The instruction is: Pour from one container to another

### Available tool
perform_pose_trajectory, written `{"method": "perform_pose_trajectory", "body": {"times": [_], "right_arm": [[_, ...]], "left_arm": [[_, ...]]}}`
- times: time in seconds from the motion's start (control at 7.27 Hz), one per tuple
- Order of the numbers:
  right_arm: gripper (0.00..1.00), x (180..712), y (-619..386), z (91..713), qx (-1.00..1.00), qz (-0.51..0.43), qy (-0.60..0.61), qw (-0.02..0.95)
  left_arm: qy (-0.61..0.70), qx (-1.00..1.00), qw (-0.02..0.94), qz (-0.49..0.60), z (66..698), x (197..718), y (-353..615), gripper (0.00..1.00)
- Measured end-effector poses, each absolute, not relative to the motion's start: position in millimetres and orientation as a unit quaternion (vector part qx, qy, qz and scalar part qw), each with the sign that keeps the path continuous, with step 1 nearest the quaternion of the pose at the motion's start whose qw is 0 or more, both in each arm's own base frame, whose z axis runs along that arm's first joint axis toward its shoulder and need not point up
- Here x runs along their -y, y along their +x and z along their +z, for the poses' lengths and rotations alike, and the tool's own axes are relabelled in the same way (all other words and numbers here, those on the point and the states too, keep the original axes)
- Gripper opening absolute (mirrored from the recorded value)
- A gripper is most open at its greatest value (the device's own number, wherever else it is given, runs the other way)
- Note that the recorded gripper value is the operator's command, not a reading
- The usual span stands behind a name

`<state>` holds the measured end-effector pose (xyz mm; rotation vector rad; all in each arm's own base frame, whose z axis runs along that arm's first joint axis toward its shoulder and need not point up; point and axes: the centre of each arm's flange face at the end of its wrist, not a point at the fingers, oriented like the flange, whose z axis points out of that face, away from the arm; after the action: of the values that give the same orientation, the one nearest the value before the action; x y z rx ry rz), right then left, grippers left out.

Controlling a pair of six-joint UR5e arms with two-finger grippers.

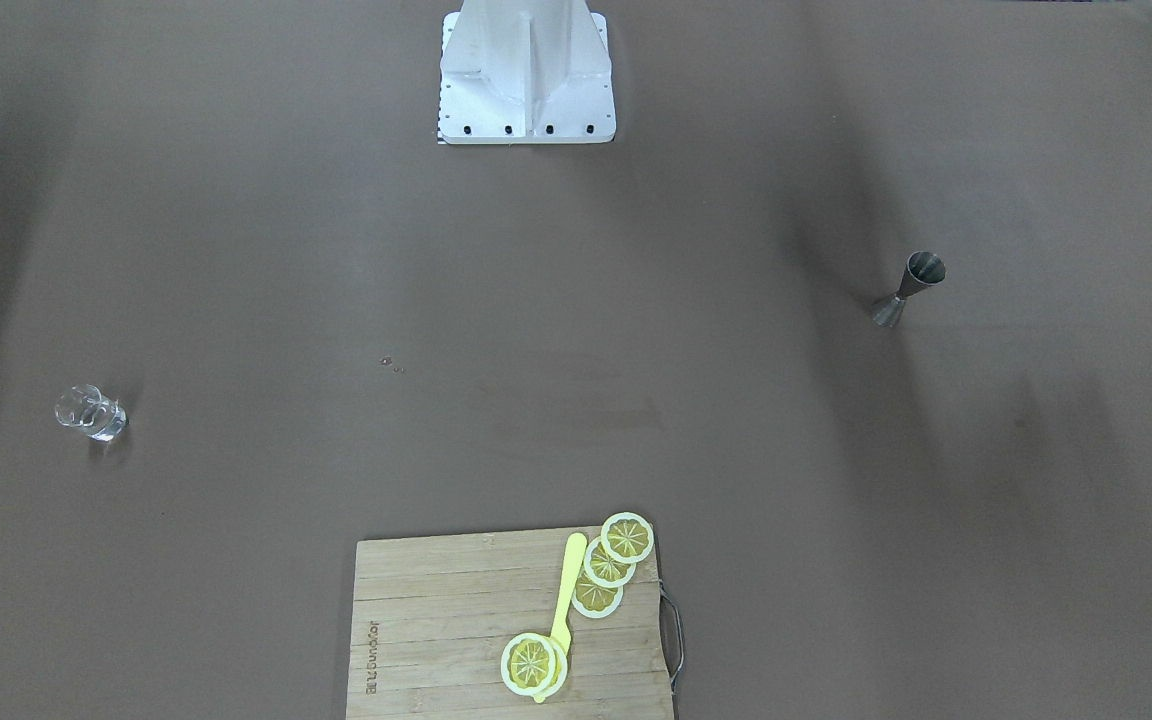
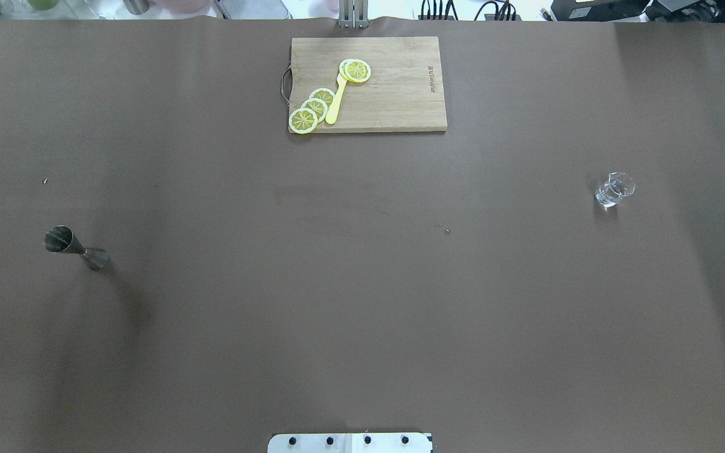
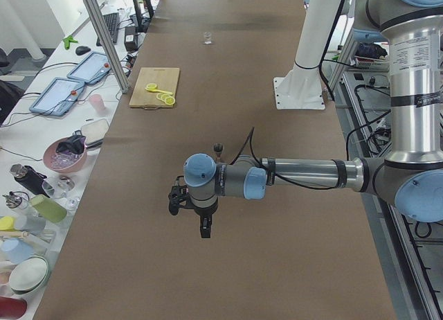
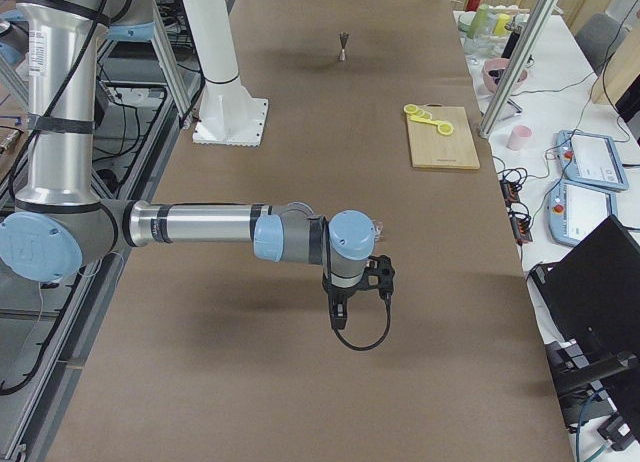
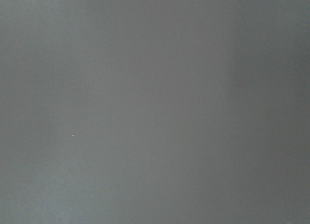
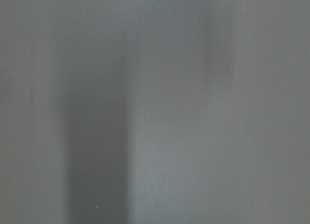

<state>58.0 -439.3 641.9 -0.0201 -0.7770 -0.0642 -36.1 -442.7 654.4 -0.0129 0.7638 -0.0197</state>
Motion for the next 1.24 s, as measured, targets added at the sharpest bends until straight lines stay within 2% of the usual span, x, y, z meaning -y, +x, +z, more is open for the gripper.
{"method": "perform_pose_trajectory", "body": {"times": [1.24], "right_arm": [[1.00,439.4,56.8,636.5,0.386,-0.033,-0.006,0.922]], "left_arm": [[-0.006,-0.371,0.929,-0.010,652.2,448.0,-35.8,0.99]]}}
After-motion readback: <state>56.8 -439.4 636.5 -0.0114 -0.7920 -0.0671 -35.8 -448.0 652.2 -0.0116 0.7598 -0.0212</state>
